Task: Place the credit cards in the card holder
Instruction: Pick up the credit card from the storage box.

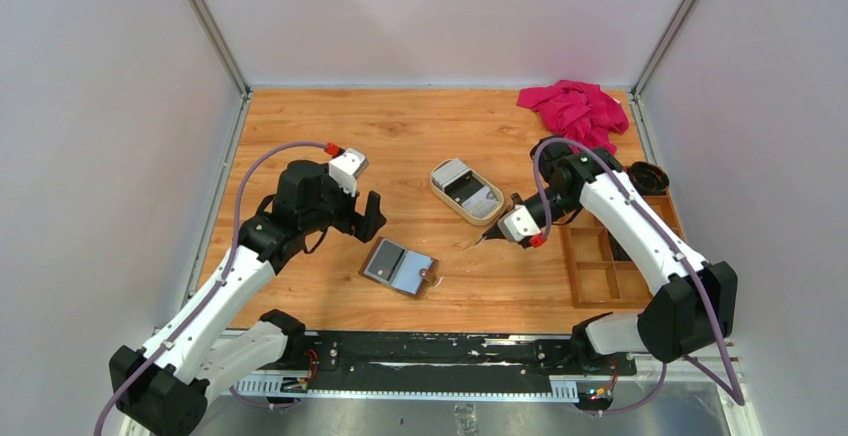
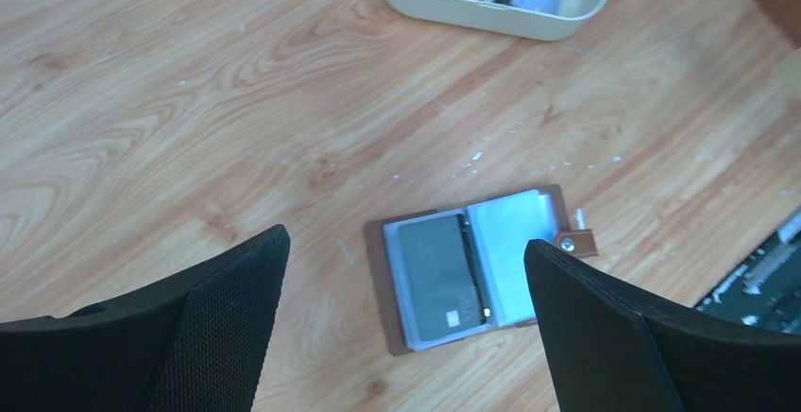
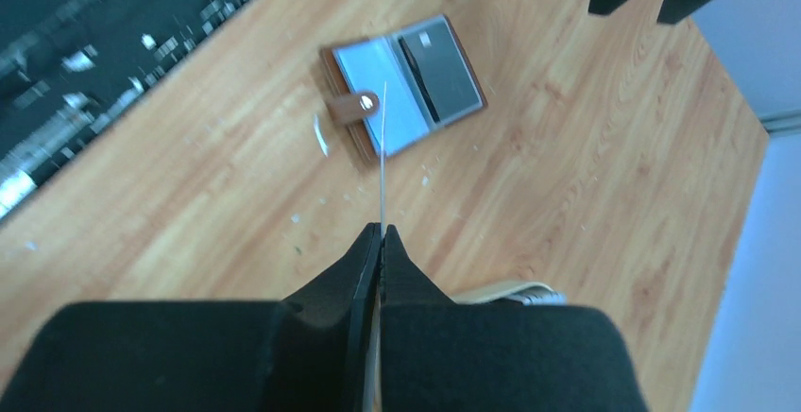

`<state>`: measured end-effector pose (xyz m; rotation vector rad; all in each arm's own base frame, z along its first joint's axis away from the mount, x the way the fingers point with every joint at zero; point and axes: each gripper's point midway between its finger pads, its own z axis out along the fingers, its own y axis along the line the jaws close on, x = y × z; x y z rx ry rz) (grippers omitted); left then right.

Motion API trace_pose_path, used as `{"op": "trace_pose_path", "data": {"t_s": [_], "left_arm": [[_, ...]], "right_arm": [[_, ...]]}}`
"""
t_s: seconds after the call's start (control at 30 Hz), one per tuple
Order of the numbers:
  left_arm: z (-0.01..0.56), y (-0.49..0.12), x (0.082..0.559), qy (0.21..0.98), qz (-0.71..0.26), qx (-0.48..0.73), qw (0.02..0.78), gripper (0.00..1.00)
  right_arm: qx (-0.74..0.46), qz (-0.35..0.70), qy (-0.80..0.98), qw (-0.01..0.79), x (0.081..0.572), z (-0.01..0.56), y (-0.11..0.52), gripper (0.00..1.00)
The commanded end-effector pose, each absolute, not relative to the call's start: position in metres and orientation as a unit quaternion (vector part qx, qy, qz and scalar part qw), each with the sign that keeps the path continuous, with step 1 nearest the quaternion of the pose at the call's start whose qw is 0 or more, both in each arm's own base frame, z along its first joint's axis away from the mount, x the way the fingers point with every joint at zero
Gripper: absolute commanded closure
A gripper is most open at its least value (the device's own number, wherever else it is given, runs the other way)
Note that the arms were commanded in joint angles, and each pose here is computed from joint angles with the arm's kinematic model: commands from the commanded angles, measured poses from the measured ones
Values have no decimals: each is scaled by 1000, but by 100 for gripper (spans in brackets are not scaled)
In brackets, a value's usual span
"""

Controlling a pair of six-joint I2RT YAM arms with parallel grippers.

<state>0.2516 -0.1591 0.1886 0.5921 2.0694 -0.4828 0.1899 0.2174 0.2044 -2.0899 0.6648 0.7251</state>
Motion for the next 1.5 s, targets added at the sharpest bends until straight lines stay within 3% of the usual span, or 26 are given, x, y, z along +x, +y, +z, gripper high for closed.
{"op": "trace_pose_path", "data": {"t_s": [0.0,0.3,0.6,0.93,1.47], "left_arm": [[204,-179,238,796,-257,284,468,0],[263,-220,208,681,-428,282,523,0],[250,-233,206,715,-514,160,447,0],[244,-249,192,671,-539,125,493,0],[219,-268,196,658,-602,68,447,0]], "right_arm": [[-818,291,115,482,150,235,223,100],[-707,429,344,444,150,249,228,100],[-518,520,604,310,176,225,229,100],[-361,607,656,266,202,214,220,100],[-326,656,658,174,192,196,235,100]]}}
